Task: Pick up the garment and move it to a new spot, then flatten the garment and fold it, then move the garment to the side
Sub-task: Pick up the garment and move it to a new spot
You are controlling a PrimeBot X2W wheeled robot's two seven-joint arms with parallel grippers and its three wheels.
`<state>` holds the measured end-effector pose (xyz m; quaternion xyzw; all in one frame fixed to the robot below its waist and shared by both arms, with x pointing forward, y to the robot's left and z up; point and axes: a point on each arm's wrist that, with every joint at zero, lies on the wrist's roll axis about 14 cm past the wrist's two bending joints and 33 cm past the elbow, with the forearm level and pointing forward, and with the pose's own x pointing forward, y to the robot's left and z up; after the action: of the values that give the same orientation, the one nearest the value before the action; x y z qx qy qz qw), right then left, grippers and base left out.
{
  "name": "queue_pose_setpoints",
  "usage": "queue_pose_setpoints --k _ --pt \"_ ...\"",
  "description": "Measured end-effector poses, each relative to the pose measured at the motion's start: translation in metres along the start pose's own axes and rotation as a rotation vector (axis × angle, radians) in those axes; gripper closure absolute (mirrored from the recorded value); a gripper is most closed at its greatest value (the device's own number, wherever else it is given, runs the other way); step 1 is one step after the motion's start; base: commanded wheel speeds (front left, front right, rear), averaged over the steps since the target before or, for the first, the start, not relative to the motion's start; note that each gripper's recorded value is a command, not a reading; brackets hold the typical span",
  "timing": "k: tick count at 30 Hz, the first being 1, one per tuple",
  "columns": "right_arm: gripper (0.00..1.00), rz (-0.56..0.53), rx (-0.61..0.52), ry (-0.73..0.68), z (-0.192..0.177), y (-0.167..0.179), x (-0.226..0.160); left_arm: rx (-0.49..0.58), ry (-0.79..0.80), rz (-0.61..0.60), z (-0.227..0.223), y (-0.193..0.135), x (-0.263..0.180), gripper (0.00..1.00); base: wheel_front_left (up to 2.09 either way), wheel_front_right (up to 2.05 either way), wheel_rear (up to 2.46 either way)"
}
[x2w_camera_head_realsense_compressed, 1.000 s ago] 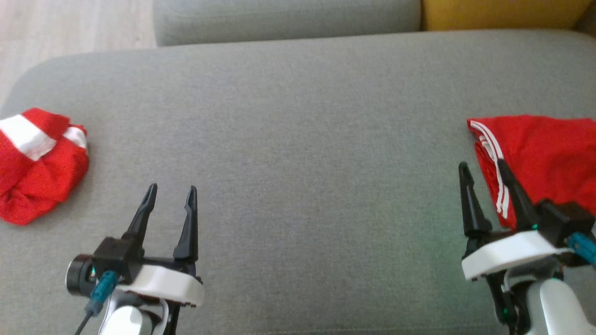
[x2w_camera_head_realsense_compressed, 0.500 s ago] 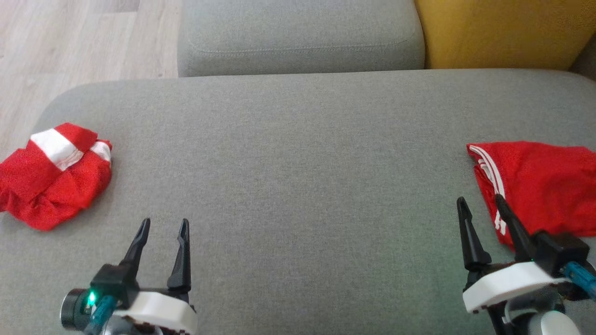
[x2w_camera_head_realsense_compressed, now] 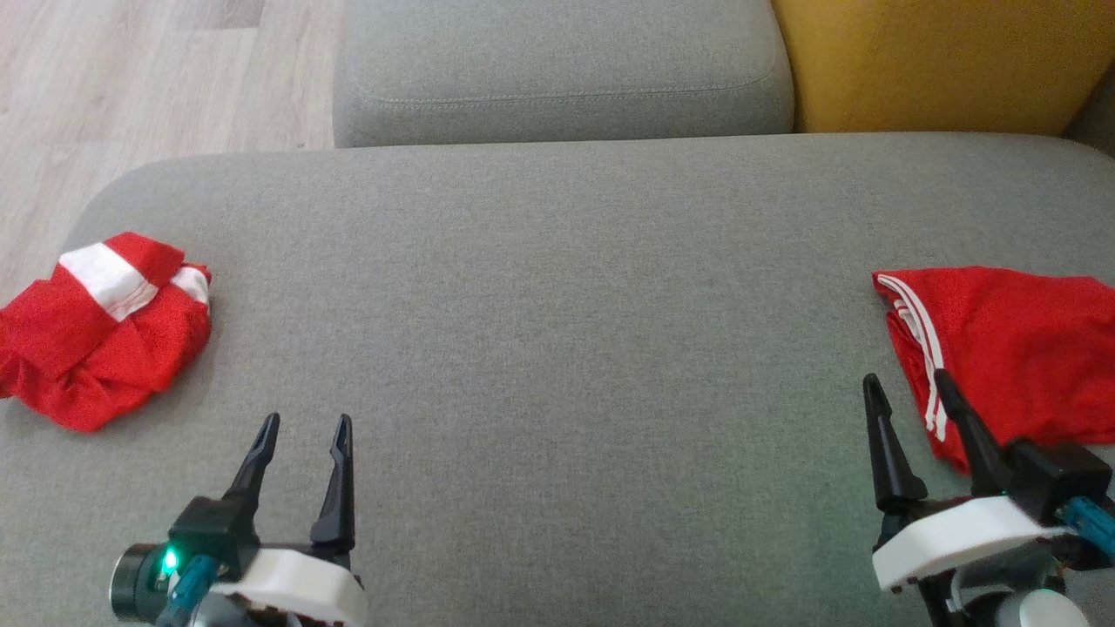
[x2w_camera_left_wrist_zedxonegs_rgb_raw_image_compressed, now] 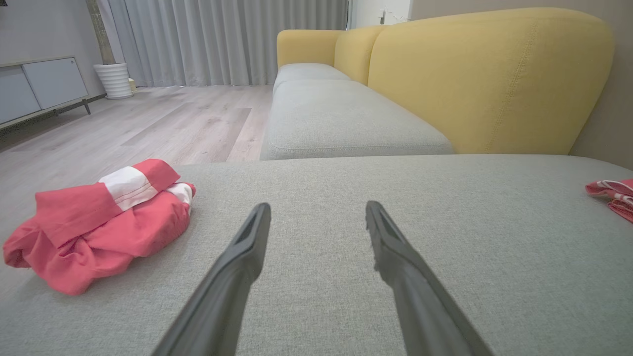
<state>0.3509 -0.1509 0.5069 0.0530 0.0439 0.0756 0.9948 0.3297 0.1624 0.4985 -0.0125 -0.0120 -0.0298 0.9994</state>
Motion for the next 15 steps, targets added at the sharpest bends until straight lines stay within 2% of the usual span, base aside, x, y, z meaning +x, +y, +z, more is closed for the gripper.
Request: queue_pose_setpoints --k 15 --pt "0.00 0.000 0.000 0.002 -0.0003 -0.0005 0.0018 -0.006 0.004 0.009 -0.0011 0.0009 -0.0009 0.00 0.00 0.00 0.00"
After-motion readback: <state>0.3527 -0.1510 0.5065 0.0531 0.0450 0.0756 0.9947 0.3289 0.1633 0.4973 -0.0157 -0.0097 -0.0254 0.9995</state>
